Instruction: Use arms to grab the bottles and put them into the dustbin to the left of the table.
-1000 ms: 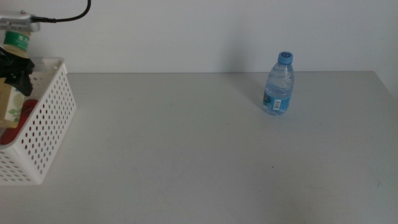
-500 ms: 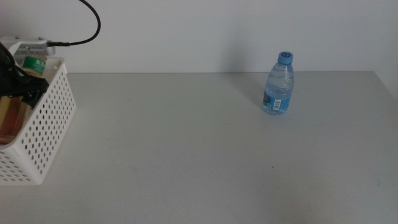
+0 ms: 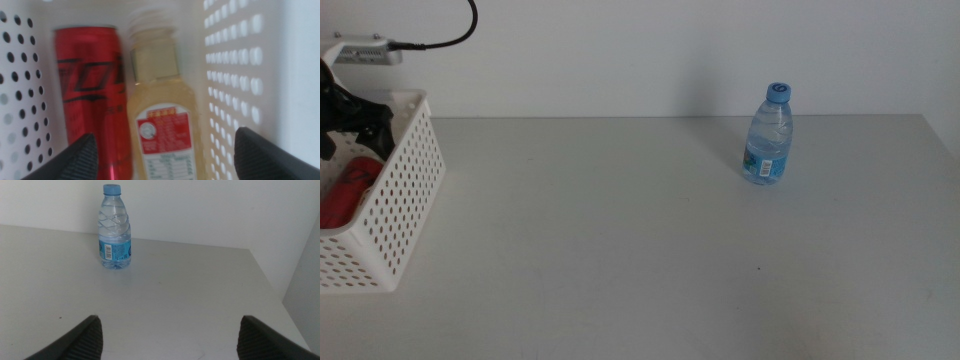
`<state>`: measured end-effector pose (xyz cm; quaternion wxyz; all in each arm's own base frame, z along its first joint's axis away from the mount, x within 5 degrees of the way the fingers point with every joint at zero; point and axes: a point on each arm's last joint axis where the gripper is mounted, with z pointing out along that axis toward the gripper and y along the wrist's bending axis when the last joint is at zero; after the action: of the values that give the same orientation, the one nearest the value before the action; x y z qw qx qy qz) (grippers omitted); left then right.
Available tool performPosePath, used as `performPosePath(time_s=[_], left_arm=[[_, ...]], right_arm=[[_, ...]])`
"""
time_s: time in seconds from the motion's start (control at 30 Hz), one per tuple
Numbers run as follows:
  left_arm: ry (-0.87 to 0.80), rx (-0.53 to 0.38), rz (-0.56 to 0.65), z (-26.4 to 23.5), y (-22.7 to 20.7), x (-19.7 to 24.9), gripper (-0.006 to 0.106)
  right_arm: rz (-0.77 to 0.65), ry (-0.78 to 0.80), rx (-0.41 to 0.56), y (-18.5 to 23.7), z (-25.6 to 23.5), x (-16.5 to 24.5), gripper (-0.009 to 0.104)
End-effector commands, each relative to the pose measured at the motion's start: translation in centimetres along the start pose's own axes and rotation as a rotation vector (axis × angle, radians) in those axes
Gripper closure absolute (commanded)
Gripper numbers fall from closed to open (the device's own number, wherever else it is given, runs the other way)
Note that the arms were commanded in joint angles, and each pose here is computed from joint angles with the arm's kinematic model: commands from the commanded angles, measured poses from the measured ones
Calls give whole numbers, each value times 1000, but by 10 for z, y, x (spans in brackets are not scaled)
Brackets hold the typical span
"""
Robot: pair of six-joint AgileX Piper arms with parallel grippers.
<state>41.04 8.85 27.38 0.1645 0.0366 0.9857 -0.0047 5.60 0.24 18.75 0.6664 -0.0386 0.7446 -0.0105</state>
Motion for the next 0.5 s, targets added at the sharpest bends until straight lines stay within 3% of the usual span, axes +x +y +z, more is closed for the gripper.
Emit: performPosePath(time_s=[0.0, 0.1, 0.3, 0.47], left_arm=[[-155, 7, -5, -56, -10, -5, 7], [-240, 52, 10, -84, -21, -3, 7], [-469, 218, 246, -137, -69, -3, 7], [-488, 308, 338, -156, -103, 8, 7]], right_arm=[[-7, -102, 14, -1, -3, -11, 1], [-7, -102, 14, -1, -3, -11, 1], [-7, -102, 14, -1, -3, -11, 1], [-7, -102, 14, -1, -3, -11, 1]])
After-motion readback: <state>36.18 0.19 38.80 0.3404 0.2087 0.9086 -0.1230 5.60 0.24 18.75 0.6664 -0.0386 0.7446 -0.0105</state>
